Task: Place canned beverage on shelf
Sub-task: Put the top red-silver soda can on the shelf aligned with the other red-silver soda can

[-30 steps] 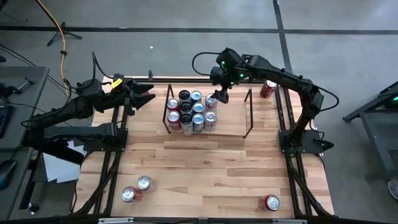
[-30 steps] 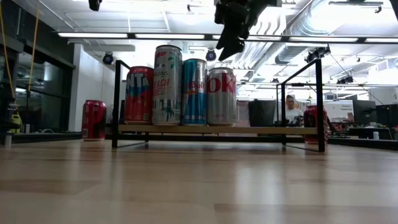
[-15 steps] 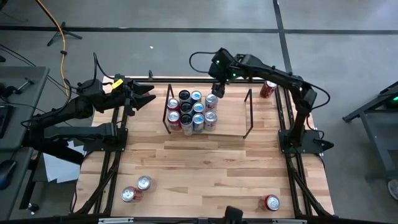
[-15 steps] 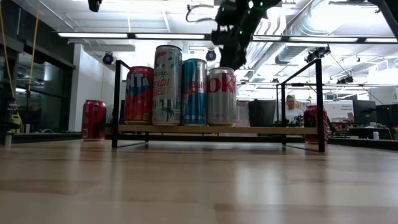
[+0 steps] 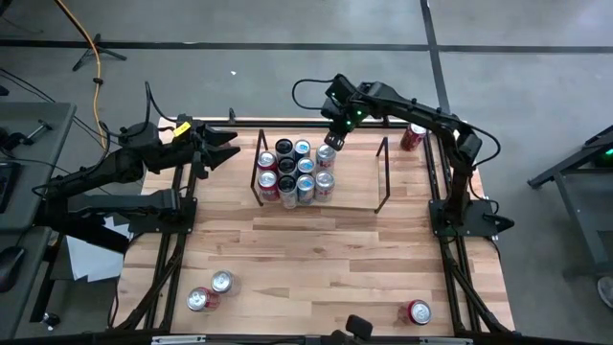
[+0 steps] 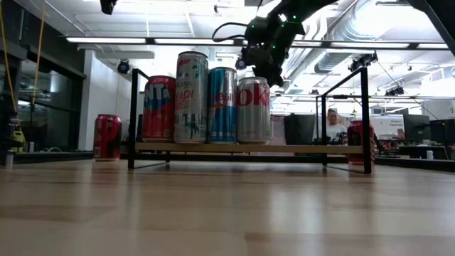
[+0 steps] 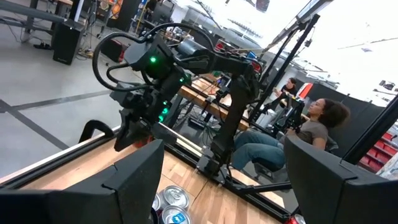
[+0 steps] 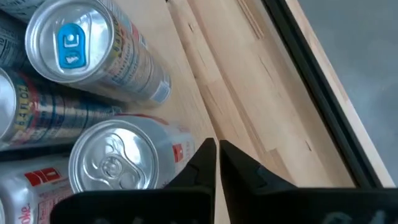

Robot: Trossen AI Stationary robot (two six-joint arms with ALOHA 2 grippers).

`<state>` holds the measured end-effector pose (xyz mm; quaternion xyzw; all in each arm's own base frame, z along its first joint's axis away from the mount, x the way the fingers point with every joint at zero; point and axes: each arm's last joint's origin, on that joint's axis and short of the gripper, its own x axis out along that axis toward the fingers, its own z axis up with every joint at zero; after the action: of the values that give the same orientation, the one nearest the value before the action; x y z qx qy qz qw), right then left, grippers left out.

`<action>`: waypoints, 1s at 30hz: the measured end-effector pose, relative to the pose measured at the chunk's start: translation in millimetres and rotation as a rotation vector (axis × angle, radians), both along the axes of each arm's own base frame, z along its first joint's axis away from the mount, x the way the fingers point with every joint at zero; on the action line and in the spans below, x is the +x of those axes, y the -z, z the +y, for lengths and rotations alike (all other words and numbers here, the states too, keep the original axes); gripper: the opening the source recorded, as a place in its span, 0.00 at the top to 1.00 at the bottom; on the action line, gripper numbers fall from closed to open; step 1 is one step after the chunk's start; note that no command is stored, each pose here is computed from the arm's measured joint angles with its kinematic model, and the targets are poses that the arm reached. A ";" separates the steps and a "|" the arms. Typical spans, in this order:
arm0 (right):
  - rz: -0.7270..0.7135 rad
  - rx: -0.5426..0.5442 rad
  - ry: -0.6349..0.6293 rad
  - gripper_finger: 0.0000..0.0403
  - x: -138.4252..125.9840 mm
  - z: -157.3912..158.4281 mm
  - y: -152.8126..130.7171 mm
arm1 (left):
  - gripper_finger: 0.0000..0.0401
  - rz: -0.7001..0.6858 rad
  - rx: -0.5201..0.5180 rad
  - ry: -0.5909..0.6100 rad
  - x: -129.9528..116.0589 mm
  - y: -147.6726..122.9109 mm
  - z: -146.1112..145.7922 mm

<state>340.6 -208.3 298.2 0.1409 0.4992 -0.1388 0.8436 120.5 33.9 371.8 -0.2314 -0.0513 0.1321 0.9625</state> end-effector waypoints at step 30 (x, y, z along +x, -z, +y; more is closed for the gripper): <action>0.030 0.002 -0.177 1.00 21.5 31.8 10.6 | 0.30 0.001 -0.001 -0.003 0.0 0.1 0.1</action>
<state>362.1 -176.5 287.6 0.0951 0.5225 -0.0655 0.8448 120.5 34.0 371.6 -0.2317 -0.0511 0.1335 0.9622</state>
